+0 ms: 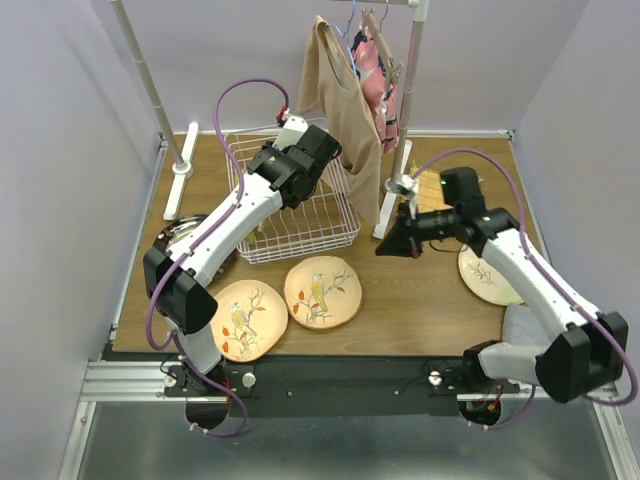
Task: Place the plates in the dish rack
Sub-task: Insert the plate into the dish rack, then grab a plate with the right arm
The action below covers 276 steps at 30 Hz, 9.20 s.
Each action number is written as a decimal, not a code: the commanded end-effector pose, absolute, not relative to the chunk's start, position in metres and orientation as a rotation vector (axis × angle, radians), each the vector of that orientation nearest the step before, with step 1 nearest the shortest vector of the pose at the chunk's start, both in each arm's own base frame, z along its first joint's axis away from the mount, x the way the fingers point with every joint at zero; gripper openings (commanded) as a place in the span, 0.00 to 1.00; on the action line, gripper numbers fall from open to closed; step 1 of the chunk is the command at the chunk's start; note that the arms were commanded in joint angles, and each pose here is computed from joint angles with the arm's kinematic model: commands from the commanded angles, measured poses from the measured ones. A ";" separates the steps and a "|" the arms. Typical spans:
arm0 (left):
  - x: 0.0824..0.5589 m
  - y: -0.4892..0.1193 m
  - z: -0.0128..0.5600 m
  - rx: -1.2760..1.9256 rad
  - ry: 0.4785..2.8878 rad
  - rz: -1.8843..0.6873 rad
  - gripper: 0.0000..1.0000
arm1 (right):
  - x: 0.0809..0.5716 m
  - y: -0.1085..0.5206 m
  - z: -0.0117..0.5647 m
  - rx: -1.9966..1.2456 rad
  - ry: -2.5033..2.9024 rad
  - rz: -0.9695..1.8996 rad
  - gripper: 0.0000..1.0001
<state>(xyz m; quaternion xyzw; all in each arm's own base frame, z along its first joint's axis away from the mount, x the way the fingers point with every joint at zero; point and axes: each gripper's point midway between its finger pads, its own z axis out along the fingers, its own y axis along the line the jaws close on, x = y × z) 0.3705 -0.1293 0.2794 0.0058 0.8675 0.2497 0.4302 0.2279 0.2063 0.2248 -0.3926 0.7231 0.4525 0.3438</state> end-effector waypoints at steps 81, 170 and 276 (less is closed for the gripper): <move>0.386 -0.101 0.230 -0.215 2.220 0.601 0.47 | 0.266 0.283 0.215 -0.945 1.982 1.057 0.54; 0.469 -0.107 0.241 -0.082 2.202 -0.007 0.47 | 0.286 0.235 0.209 -0.994 1.937 1.041 0.67; 0.281 -0.058 0.348 0.059 1.381 -0.177 0.81 | 0.329 0.056 0.126 -0.446 2.435 0.574 0.92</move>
